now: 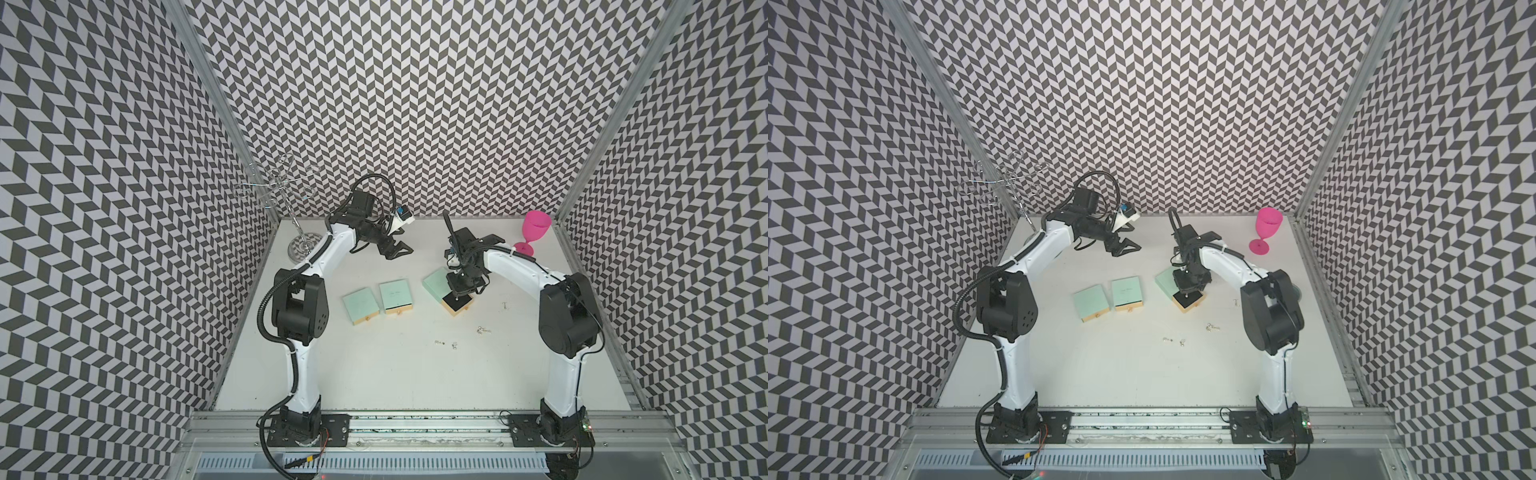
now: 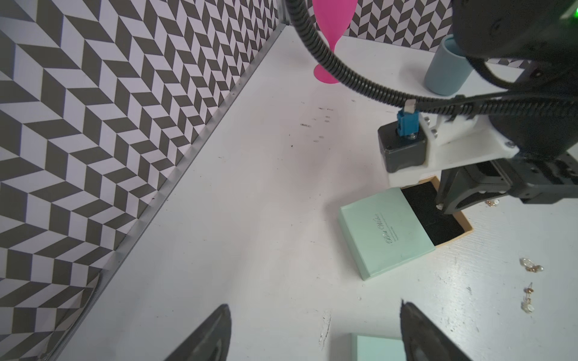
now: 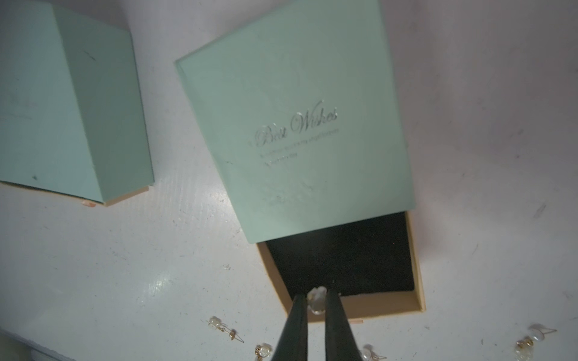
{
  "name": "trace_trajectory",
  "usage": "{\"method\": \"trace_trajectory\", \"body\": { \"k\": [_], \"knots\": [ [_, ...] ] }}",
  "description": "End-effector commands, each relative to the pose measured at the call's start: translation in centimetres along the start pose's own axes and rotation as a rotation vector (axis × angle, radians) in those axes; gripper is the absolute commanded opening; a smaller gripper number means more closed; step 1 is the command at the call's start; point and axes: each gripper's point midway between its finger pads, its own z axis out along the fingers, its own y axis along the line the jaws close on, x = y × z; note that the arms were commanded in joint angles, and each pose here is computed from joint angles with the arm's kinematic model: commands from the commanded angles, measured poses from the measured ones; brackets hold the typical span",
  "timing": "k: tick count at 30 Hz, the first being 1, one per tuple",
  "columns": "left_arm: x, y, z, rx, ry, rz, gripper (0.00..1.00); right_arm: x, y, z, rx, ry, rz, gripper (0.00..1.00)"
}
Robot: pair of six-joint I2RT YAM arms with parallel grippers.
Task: Place the earrings into the drawer-style jewelry box
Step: Insert the earring into the inner lining.
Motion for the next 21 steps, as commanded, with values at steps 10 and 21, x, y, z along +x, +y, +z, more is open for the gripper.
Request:
{"method": "trace_trajectory", "body": {
  "k": [10, 21],
  "knots": [
    [0.1, 0.7, -1.0, -0.011, -0.016, 0.022, 0.85, -0.3, -0.3, 1.1, 0.061, 0.04, -0.041, 0.11],
    [0.5, 0.8, -0.9, -0.01, -0.014, 0.014, 0.86, -0.6, 0.1, 2.1, 0.035, 0.051, -0.053, 0.11]
  ]
}}
